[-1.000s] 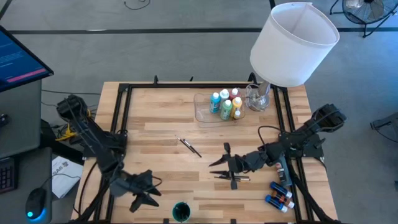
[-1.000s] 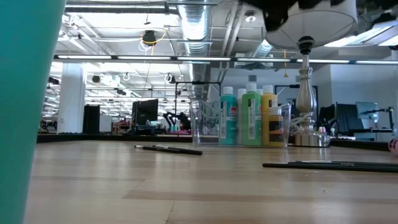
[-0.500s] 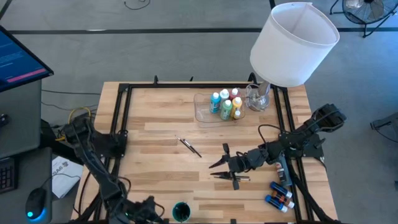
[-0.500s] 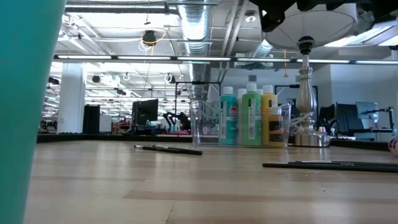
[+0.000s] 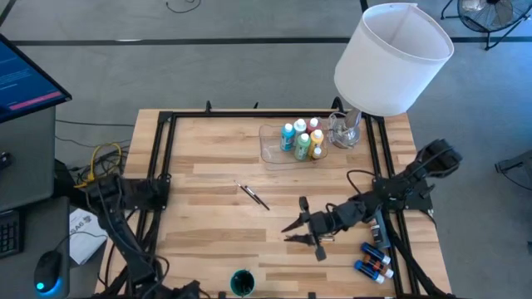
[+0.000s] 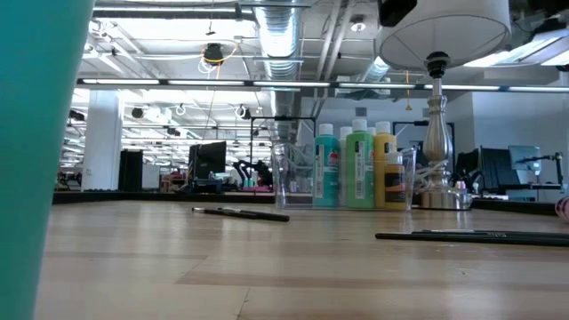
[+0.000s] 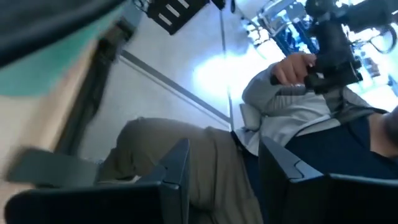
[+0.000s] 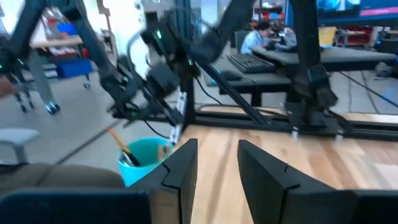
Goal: Pick & Place Paint Supplies
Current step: Adjust the green cup on the table
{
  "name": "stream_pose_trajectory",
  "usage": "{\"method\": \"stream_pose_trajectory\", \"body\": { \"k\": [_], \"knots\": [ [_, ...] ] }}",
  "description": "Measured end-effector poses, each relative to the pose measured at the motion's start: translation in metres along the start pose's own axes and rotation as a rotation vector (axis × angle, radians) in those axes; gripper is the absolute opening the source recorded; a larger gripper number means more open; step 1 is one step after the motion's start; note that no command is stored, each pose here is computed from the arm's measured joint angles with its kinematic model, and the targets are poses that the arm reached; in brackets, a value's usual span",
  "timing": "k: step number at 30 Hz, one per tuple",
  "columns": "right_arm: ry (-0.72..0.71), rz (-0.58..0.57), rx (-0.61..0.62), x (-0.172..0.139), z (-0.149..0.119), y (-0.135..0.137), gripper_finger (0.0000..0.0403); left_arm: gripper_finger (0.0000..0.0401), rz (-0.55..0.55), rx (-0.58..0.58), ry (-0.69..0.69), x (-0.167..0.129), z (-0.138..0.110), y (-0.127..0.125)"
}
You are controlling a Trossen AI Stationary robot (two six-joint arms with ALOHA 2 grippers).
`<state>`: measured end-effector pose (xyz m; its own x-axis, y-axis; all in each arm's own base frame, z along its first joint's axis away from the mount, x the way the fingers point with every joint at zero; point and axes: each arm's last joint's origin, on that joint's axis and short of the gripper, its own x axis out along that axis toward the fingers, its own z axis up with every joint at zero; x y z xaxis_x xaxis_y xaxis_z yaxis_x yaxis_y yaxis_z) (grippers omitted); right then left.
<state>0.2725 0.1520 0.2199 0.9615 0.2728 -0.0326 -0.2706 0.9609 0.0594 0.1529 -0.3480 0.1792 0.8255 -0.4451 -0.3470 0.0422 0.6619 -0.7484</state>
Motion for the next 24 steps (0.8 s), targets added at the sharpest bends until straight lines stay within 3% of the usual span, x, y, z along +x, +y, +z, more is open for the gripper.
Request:
{"method": "stream_pose_trajectory", "body": {
  "k": [7, 11, 17, 24],
  "knots": [
    [-0.037, 0.058, 0.036, 0.003, -0.010, 0.019, 0.0108, 0.0088, -0.109, -0.060, 0.027, 0.031, -0.041, 0.016],
    [-0.048, 0.070, 0.070, 0.004, -0.014, 0.023, 0.0108, 0.0088, -0.116, -0.044, 0.097, 0.053, -0.046, 0.025],
    [-0.058, 0.069, 0.082, 0.005, -0.014, 0.023, 0.0108, 0.0066, -0.019, 0.140, -0.120, 0.051, -0.036, 0.023],
    [-0.051, 0.077, 0.079, 0.004, -0.015, 0.026, 0.0108, 0.0004, 0.174, 0.326, -0.206, 0.042, -0.029, -0.009]
  ]
}}
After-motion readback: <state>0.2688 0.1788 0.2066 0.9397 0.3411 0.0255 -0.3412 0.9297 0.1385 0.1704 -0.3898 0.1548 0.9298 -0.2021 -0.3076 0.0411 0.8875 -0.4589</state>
